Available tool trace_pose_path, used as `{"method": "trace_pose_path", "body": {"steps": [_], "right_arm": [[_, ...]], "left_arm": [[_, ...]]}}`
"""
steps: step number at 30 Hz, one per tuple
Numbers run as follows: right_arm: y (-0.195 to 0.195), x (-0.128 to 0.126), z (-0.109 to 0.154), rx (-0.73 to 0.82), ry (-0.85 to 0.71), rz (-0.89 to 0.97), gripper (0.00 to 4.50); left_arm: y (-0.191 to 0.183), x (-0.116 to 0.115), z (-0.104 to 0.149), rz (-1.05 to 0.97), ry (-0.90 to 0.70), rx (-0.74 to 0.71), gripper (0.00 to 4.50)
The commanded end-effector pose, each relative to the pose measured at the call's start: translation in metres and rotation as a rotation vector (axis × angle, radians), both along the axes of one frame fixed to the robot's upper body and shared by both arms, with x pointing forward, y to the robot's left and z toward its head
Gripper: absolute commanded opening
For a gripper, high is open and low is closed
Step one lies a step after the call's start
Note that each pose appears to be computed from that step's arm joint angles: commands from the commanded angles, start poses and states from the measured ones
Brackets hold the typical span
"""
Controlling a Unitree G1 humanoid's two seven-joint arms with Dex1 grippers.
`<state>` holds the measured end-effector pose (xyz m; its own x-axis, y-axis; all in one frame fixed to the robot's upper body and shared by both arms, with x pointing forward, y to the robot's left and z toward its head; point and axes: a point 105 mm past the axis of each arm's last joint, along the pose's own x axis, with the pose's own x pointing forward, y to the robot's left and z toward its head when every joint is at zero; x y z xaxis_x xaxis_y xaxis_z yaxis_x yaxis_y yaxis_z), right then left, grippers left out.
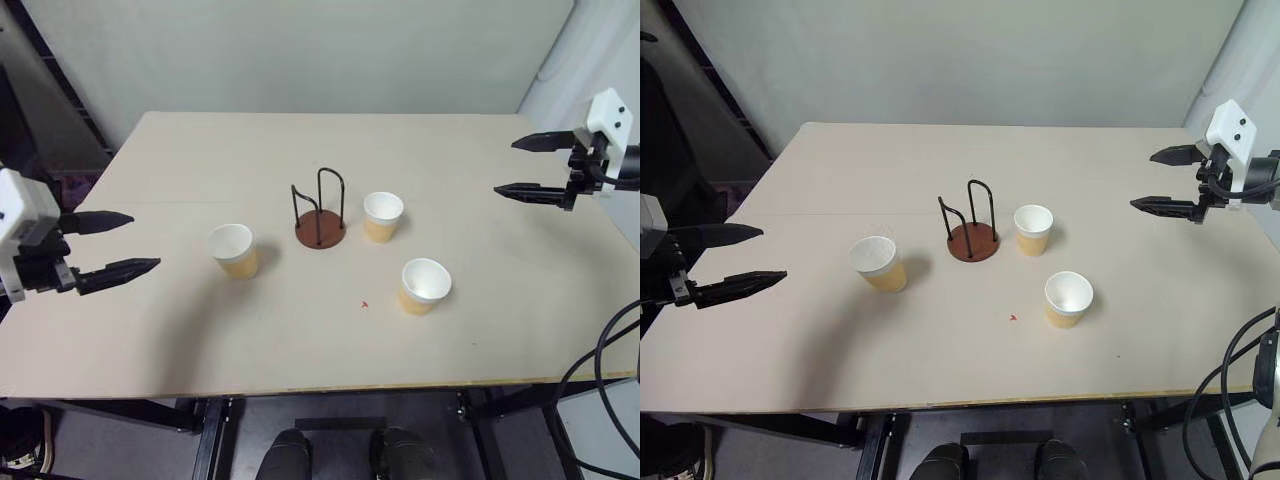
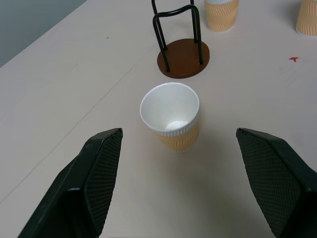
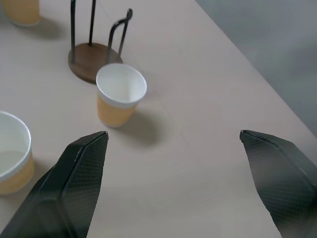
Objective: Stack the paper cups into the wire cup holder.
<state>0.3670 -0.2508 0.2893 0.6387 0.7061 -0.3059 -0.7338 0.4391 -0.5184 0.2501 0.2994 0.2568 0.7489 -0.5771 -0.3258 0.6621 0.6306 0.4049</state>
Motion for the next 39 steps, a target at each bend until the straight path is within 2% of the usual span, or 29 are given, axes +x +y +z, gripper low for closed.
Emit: {"method": "trace_pose_path", "body": {"steps": [1,7,12,15,18,22,27,33,39], "right_arm": [[-0.005,-0.001,0.018,0.017,-0.061,-0.037,4.43],[-0.007,-0.003,0.015,0.015,-0.054,-0.04,4.43],[-0.002,-0.008,0.018,0.035,-0.031,0.002,4.43],[0.015,-0.022,0.022,0.033,-0.006,0.117,4.43],[0.026,-0.031,0.025,0.019,-0.014,0.166,4.43],[0.062,-0.064,0.032,0.026,-0.044,0.318,4.43],[0.086,-0.084,0.028,0.042,-0.042,0.371,4.43],[0.089,-0.093,0.031,0.048,-0.055,0.346,4.43],[0.087,-0.097,0.032,0.047,-0.065,0.309,4.43]], "left_arm": [[-0.005,-0.001,0.01,-0.019,-0.044,0.012,3.91],[-0.01,0.004,0.015,-0.045,-0.056,0.011,3.91],[-0.035,0.02,0.031,-0.114,-0.125,-0.036,3.91],[-0.058,0.043,0.029,-0.162,-0.128,-0.045,3.91],[-0.063,0.064,0.02,-0.138,-0.1,-0.007,3.91],[-0.09,0.111,0.007,-0.117,-0.083,-0.006,3.91],[-0.126,0.147,-0.01,-0.108,-0.046,-0.047,3.91],[-0.146,0.182,-0.031,-0.015,-0.012,-0.054,3.91],[-0.165,0.196,-0.037,0.004,-0.002,-0.143,3.91]]}}
